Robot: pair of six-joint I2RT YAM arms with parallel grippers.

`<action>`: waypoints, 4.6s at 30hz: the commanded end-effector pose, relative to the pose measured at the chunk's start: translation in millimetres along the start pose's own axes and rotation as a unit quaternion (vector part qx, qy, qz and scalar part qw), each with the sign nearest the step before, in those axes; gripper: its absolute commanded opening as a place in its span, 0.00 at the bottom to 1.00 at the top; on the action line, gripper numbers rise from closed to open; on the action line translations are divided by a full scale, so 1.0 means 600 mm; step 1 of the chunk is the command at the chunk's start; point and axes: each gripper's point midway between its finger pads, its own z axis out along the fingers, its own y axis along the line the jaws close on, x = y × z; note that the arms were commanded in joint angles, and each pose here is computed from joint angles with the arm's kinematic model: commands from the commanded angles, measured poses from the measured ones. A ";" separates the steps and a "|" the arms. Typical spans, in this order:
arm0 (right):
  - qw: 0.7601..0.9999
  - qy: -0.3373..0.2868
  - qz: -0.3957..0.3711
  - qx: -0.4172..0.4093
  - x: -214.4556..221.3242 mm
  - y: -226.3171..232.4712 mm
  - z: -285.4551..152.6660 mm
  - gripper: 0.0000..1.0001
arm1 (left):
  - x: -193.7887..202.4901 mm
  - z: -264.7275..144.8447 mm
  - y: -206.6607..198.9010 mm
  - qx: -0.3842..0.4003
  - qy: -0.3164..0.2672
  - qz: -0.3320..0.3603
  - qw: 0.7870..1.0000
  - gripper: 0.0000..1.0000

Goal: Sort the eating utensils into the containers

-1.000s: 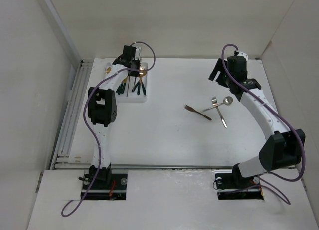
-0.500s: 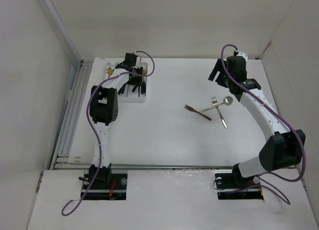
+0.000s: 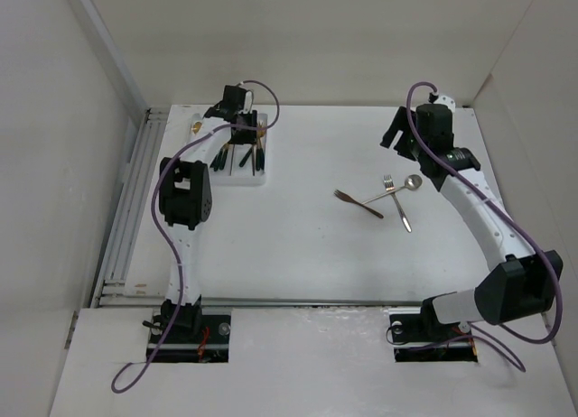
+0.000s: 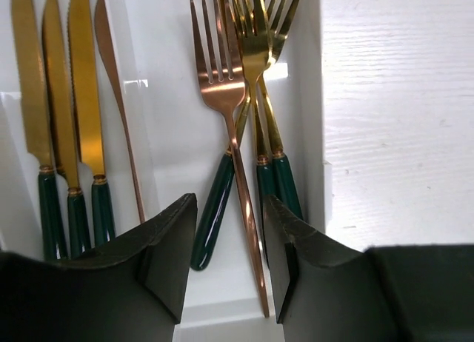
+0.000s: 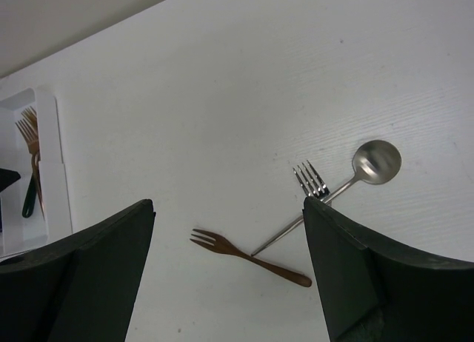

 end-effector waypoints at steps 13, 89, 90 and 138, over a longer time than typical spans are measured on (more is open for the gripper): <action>1.000 -0.024 0.009 0.006 0.001 -0.017 -0.046 0.87 | -0.077 -0.173 -0.128 0.058 -0.084 0.084 0.991 0.40; 0.957 -0.011 -0.153 -0.247 0.126 0.280 -0.080 0.00 | 0.023 -0.460 -0.424 0.480 -0.042 0.116 0.868 0.71; 0.955 -0.012 -0.151 -0.255 0.124 0.286 -0.083 0.00 | 0.028 -0.447 -0.422 0.474 -0.037 0.107 0.873 0.68; 0.926 0.015 -0.149 -0.347 0.127 0.354 -0.066 0.65 | -0.022 -0.116 0.042 -0.015 0.004 0.042 0.999 0.00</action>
